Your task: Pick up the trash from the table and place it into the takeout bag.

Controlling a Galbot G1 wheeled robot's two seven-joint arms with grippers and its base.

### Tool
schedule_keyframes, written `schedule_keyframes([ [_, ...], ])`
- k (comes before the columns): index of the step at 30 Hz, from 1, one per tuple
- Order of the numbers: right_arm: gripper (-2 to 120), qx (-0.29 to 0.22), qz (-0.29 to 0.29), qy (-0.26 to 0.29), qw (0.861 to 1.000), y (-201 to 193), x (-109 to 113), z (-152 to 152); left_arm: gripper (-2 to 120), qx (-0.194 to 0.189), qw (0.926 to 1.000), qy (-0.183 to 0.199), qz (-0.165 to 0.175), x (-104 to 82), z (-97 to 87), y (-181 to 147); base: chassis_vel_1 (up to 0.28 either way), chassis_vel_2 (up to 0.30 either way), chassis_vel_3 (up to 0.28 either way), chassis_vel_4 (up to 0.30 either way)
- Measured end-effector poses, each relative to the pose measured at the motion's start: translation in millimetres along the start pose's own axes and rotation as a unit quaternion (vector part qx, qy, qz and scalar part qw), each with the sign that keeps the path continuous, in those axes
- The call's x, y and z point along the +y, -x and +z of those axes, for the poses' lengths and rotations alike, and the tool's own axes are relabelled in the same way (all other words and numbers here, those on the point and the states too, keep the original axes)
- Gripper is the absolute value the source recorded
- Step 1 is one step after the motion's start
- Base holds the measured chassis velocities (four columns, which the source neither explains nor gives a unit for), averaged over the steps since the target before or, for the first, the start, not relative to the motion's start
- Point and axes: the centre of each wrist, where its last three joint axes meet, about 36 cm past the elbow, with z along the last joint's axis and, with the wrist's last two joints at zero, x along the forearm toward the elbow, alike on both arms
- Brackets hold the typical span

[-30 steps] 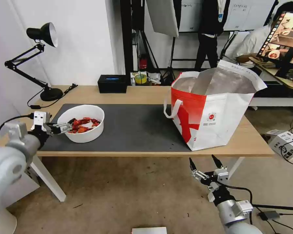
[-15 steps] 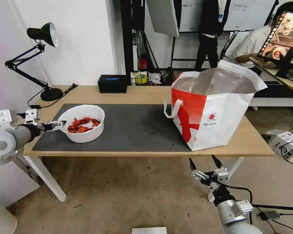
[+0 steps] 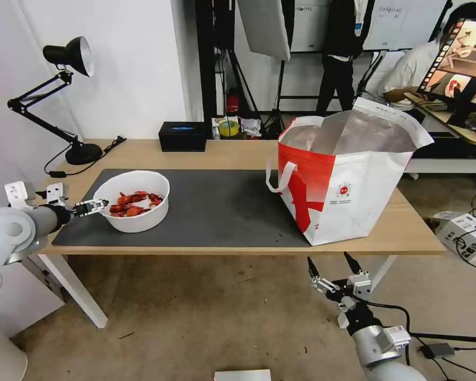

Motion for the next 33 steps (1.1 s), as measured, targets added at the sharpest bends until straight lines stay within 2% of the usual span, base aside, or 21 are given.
schedule_keyframes([
  [27, 100, 0.0, 0.0, 0.0, 1.0, 0, 0, 0, 100, 0.015, 0.9997, -0.017, -0.009, -1.5, -4.0, 23, 0.0, 0.0, 0.0, 0.0],
  [33, 100, 0.0, 0.0, 0.0, 1.0, 0, 0, 0, 95, 0.014, 0.9997, -0.018, -0.008, -0.9, -6.6, 23, 0.0, 0.0, 0.0, 0.0],
])
